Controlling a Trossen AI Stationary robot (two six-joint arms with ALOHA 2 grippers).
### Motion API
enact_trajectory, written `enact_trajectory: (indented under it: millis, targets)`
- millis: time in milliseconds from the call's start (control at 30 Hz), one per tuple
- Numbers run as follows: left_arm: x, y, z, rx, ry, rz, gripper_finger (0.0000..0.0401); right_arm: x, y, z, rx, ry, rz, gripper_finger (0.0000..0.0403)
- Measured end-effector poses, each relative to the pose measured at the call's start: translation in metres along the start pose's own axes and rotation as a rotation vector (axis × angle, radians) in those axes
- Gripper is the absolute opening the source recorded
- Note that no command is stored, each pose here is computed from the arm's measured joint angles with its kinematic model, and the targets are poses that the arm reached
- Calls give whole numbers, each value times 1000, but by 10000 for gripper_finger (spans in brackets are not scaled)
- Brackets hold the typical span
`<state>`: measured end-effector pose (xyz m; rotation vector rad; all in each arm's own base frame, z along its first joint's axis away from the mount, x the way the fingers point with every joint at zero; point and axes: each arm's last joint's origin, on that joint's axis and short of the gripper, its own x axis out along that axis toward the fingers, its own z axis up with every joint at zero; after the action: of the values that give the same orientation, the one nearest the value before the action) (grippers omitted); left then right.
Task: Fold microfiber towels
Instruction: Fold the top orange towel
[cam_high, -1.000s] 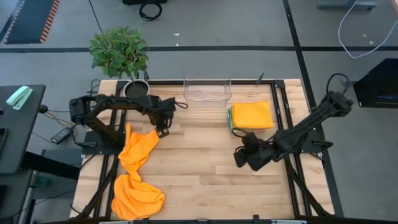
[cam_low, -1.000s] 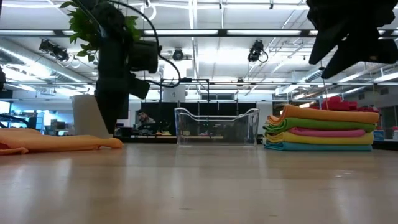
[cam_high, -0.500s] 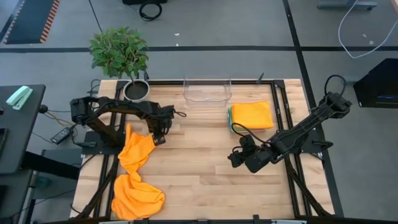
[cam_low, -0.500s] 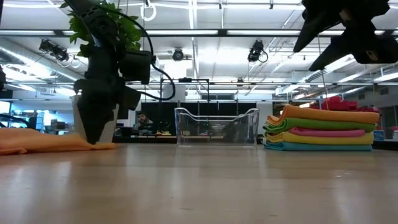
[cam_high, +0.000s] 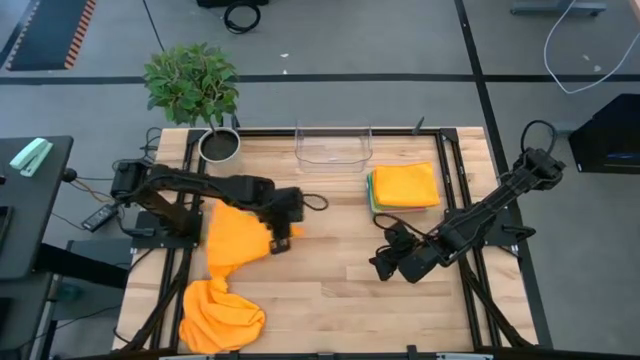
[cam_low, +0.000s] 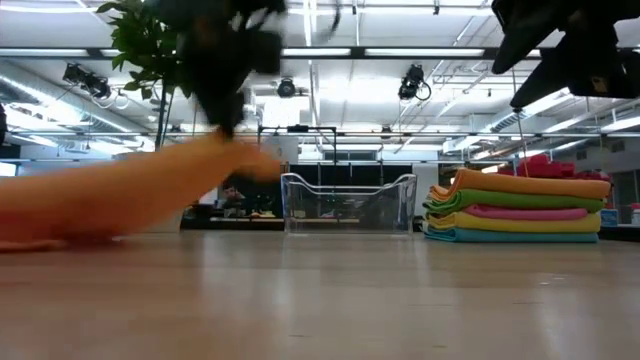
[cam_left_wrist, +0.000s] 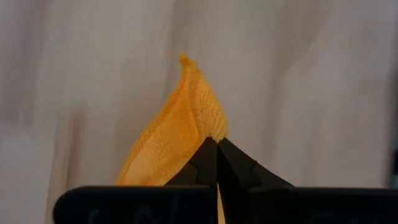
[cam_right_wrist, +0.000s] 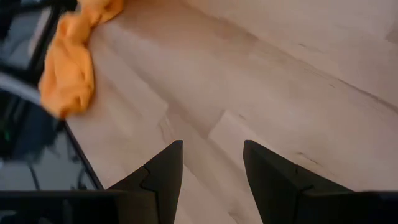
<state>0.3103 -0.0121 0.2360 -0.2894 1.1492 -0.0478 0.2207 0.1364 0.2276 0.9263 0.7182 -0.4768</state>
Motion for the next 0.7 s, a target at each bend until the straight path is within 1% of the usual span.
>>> enact_trajectory:
  millis: [100,200,300,367,400,467,533,633,700]
  targets:
    - [-39,-28,40,39,-231,-53,7,-4,1,-7,-121,16,15,177]
    - [-88,-51,73,80,-460,-127,8,-11,0,-14,-226,3,19,177]
    - [-132,-71,89,123,-632,-188,5,-20,-1,-18,-281,-4,35,177]
    - [-150,-80,92,138,-682,-201,5,-27,-1,-21,-307,-9,58,177]
    - [-152,-84,90,140,-685,-196,6,-30,-1,-21,-314,-10,72,177]
    - [-146,-91,84,136,-646,-175,6,-36,-1,-22,-326,-8,92,177]
    - [-123,-95,75,104,-579,-139,4,-39,-1,-23,-330,-1,106,177]
    - [-66,-94,53,2,-504,-83,4,-43,-1,-27,-339,24,124,177]
    - [-23,-90,31,-71,-477,-78,4,-46,-2,-30,-330,38,129,177]
